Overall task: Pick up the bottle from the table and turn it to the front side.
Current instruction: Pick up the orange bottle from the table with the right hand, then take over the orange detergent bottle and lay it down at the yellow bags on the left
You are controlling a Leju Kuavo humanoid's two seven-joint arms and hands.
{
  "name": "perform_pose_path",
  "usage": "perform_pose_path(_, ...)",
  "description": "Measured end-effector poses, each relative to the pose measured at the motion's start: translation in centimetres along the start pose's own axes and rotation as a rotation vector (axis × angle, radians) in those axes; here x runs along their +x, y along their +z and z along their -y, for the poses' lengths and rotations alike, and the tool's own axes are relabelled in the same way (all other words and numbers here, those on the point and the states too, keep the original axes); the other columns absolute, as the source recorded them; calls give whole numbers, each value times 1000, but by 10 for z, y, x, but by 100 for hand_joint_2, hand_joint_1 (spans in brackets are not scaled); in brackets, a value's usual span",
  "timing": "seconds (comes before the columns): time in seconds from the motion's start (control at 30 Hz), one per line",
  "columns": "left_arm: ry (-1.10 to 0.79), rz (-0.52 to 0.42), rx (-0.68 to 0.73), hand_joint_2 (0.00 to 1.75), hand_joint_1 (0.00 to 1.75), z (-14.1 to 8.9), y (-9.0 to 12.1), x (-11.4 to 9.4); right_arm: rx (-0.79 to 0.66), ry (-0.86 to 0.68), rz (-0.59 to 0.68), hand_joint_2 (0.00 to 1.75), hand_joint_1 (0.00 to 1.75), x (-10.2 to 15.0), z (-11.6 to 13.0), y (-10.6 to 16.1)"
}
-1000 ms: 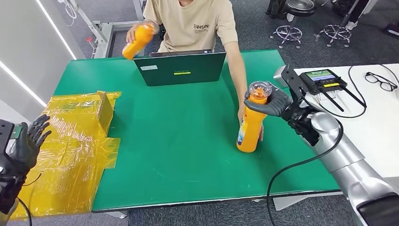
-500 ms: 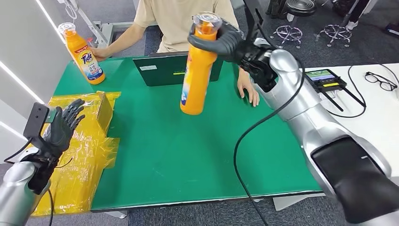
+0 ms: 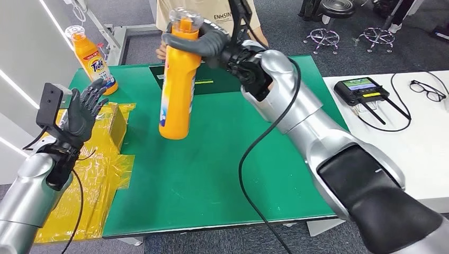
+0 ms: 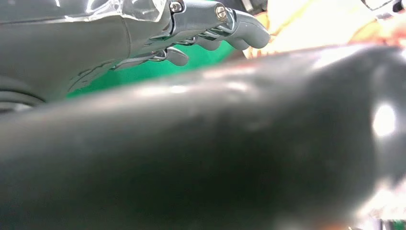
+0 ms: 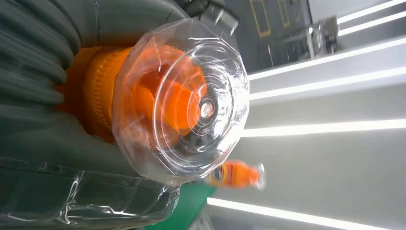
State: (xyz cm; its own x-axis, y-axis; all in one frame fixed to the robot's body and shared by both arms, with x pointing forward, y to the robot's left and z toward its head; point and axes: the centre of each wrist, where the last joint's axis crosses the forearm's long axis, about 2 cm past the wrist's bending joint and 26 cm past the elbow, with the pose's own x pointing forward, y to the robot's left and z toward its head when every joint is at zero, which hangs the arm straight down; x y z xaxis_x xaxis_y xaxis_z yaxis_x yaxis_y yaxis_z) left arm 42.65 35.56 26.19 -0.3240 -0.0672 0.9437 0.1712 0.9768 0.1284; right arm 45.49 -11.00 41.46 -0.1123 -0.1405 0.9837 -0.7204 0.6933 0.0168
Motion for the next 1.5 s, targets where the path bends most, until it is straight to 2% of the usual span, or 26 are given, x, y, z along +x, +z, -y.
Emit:
perform_pose_path(0.2,19,8,-23,0,0,22,-8,2,53,-73,-72,175,175,-27,-33,-18)
perform_pose_path(0.3,19,12,-36,0,0,28,-7,3,77,-66,-95,175,175,-34,-41,-21)
perform_pose_path(0.43,13,21,-75,175,0,38,2,7,96,-53,-119,175,175,-41,-50,-22)
perform_pose_path(0.87,-3,27,-248,175,0,70,14,13,94,-28,-146,175,175,-46,-52,-21)
perform_pose_path(1.1,5,33,-302,175,0,93,17,15,99,-22,-147,175,175,-44,-54,-21)
perform_pose_path(1.27,14,40,-308,175,0,100,21,15,102,-20,-148,175,175,-42,-55,-21)
perform_pose_path(1.3,14,40,-310,175,21,101,21,15,104,-20,-149,175,175,-42,-55,-21)
perform_pose_path(1.4,2,36,-309,175,152,106,23,15,110,-18,-153,175,175,-42,-55,-21)
perform_pose_path(1.43,-3,35,-306,175,175,107,24,15,111,-18,-154,175,175,-42,-55,-21)
perform_pose_path(1.5,-11,34,-297,175,175,108,26,14,113,-17,-154,175,175,-43,-55,-21)
